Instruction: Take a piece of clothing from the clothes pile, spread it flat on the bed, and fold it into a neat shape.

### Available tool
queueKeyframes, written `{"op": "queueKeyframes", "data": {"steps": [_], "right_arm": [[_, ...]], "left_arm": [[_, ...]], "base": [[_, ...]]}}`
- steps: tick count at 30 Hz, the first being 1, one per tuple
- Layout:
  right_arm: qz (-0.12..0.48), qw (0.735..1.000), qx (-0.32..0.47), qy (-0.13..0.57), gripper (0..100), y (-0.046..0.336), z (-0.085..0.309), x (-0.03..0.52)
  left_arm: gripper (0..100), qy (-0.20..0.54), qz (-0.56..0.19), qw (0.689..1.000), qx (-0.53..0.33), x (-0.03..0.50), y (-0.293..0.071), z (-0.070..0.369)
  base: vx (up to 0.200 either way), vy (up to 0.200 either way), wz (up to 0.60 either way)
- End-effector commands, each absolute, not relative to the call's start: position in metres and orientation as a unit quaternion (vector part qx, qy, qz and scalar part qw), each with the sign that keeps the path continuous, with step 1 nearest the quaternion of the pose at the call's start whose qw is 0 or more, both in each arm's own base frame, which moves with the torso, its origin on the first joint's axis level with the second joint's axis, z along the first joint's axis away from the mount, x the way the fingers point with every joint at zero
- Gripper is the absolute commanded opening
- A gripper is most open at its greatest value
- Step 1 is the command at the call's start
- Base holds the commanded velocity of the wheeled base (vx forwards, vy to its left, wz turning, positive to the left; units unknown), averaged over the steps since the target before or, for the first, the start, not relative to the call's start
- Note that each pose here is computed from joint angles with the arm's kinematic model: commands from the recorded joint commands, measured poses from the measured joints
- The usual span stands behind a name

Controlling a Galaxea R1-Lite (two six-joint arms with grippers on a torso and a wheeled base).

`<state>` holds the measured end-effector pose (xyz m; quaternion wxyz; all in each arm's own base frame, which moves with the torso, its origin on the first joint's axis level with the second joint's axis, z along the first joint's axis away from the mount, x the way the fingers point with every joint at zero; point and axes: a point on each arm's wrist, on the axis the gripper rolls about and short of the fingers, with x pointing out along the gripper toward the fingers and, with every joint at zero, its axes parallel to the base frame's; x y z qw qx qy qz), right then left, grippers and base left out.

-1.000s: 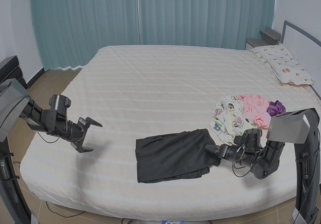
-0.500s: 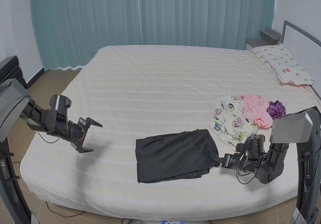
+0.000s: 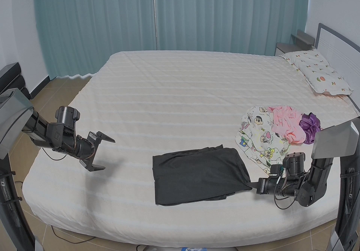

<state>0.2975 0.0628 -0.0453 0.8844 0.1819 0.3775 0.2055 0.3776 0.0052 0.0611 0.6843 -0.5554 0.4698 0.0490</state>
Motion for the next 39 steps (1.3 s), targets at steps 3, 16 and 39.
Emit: {"op": "queueKeyframes", "data": {"steps": [3,16,39], "right_arm": [[0.204,0.880,0.160,0.398,0,0.058,-0.048,0.293],[0.214,0.882,0.147,0.393,100,0.060,-0.049,0.294],[0.143,0.911,0.280,0.268,100,0.107,-0.057,0.405]], "left_arm": [[100,0.470,0.050,0.684,-0.556,0.378,0.005,0.060],[100,0.470,0.050,0.684,-0.556,0.378,0.005,0.060],[100,0.466,0.062,0.693,-0.546,0.379,0.001,0.059]], "base": [[0.000,0.000,0.00],[0.000,0.000,0.00],[0.052,0.000,0.00]]}}
